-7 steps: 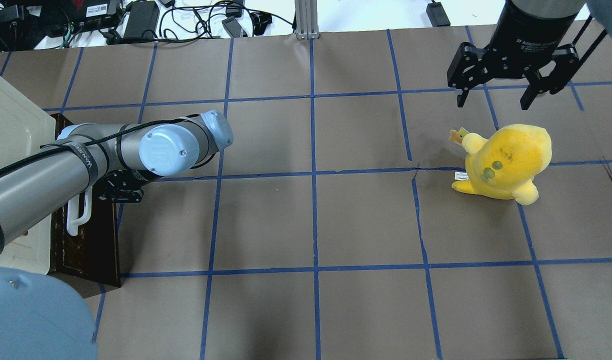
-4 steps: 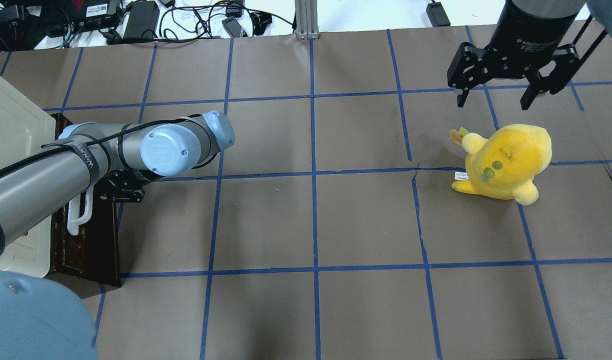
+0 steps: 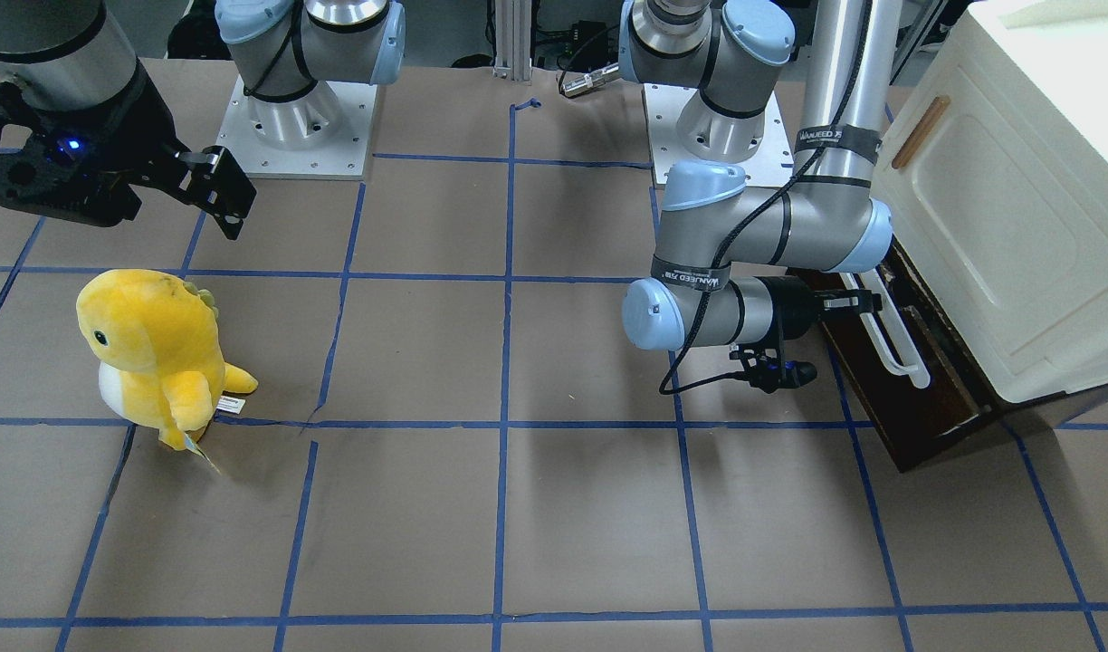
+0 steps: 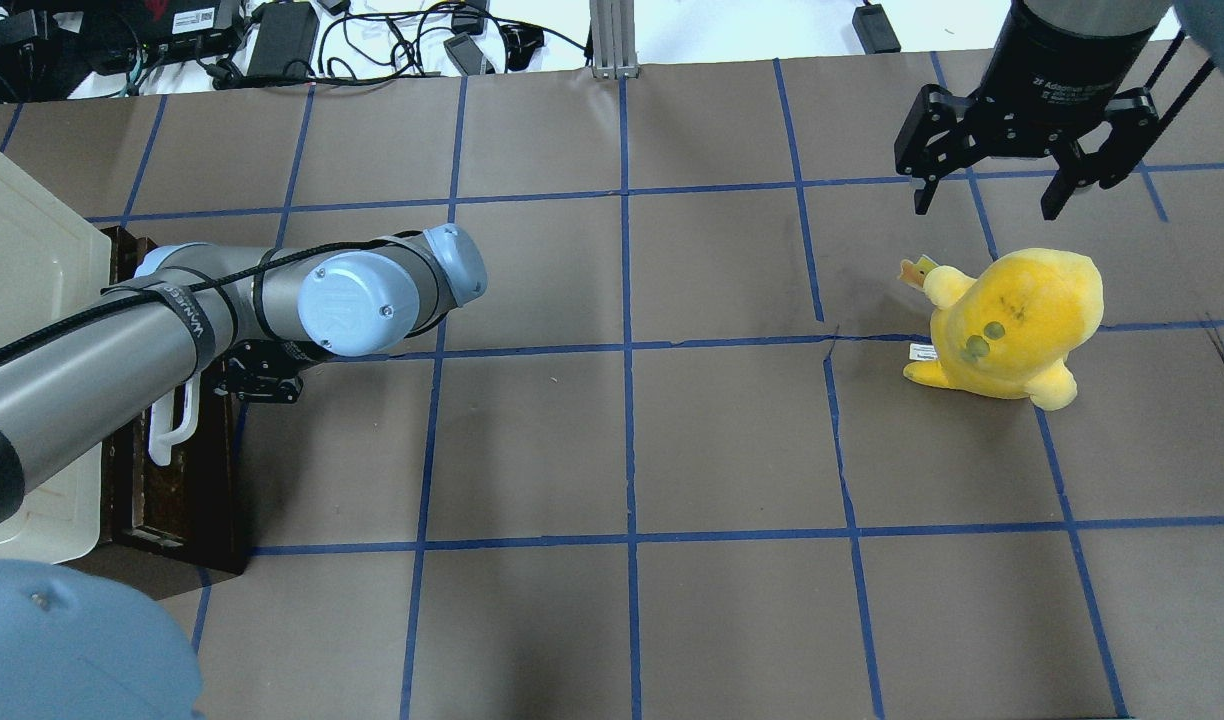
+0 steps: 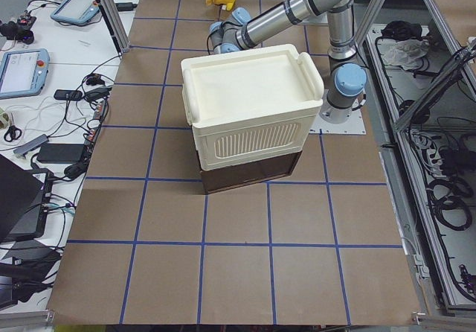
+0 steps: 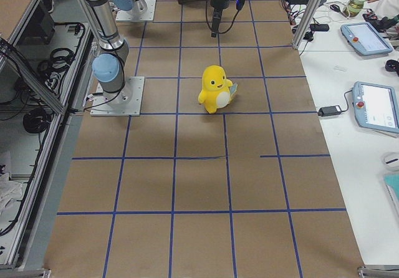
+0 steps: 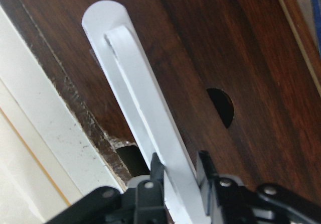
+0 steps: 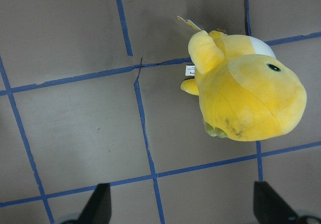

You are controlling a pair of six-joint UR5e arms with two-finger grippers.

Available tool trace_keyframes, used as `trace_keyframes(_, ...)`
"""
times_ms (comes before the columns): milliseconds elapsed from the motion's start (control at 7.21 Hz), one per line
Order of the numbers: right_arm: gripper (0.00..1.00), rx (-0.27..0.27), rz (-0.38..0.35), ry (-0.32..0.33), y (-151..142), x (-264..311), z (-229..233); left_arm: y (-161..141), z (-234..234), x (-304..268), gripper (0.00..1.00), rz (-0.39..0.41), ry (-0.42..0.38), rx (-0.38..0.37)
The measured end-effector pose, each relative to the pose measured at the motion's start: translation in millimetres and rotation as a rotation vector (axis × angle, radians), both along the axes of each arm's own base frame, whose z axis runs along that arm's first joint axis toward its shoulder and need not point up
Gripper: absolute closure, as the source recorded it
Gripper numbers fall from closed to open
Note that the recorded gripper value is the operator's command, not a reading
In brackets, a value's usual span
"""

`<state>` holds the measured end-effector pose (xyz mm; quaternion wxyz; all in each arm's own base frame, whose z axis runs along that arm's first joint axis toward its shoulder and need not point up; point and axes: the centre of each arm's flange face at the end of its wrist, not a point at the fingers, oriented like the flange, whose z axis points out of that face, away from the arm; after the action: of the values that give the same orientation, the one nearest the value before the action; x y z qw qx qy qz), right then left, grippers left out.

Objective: Pull drawer sideways
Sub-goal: 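Pull the handle with the left gripper, sliding the drawer out from the cabinet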

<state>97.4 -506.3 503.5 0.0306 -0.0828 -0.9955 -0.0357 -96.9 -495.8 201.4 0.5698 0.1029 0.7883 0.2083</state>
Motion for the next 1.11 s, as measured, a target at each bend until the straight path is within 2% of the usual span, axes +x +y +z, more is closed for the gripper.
trace_keyframes(1109, 0.00, 0.000, 0.000, 0.000, 0.0, 0.0, 0.0, 6.1, 1.1, -35.4, 0.80, -0.072, 0.003, -0.011)
